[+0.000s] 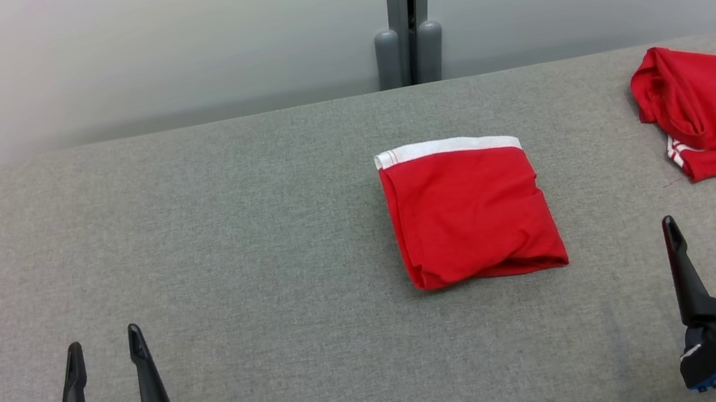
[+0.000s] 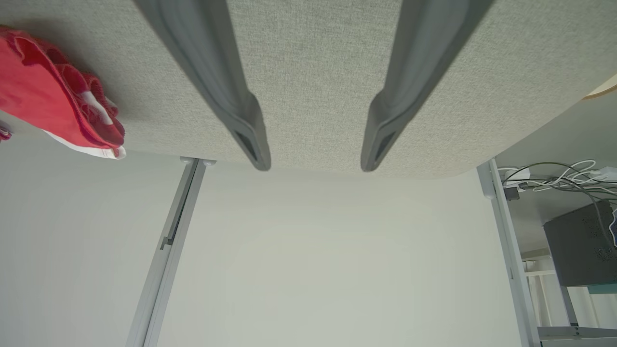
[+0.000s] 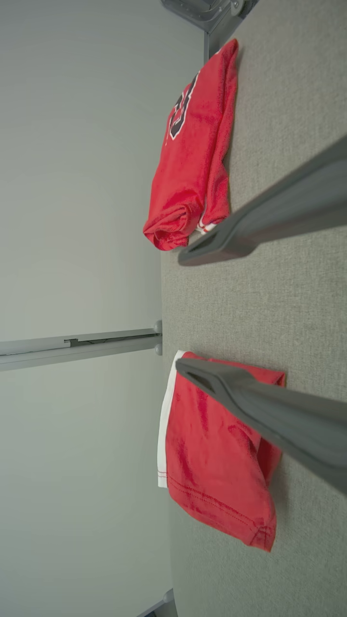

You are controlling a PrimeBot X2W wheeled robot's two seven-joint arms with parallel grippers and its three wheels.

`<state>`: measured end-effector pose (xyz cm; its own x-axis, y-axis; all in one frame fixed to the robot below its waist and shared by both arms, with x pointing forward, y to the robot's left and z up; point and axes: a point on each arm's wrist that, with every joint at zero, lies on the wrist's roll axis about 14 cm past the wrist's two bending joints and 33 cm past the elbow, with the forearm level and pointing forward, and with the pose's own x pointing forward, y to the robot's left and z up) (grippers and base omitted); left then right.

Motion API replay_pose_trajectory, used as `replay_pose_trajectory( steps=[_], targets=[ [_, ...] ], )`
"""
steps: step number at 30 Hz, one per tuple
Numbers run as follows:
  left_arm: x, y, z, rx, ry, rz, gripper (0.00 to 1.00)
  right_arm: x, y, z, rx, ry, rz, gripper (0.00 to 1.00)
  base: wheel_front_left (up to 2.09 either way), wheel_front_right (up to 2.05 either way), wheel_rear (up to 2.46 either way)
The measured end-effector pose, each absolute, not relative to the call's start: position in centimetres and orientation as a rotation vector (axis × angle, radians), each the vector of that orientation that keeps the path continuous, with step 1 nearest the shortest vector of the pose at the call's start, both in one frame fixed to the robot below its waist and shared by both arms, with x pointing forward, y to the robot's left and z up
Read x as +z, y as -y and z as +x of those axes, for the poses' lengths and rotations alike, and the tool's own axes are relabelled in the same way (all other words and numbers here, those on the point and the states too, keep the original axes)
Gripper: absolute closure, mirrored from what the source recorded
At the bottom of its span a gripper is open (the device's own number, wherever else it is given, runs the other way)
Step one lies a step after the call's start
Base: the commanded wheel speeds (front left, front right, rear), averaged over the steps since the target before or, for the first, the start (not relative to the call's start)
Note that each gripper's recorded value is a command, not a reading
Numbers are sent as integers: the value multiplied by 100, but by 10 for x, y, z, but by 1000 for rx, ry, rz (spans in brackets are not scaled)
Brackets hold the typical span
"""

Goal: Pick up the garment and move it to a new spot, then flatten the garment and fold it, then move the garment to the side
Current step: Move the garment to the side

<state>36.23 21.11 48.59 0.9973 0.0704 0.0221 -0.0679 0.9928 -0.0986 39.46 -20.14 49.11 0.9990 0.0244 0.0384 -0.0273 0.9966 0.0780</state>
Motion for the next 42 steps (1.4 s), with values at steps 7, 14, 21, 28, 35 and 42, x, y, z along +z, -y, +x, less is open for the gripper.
replay_pose_trajectory(
  steps=[7,14,21,28,35,42],
  targets=[
    [484,-213,362,72,20,-93,0,485,202,394,22,20,77,0,0,0,0],
    [483,-216,361,82,17,-88,0,485,184,404,79,14,67,0,0,0,0],
    [483,-221,365,91,17,-80,0,501,142,459,218,16,8,0,0,0,0],
    [481,-228,370,108,10,-82,0,485,114,508,284,-103,-28,0,0,0,0],
    [471,-243,367,159,-21,-77,0,416,114,519,281,-341,-40,0,0,0,0],
    [466,-251,367,186,-38,-68,0,368,118,510,250,-482,-11,0,0,0,0]
  ],
)
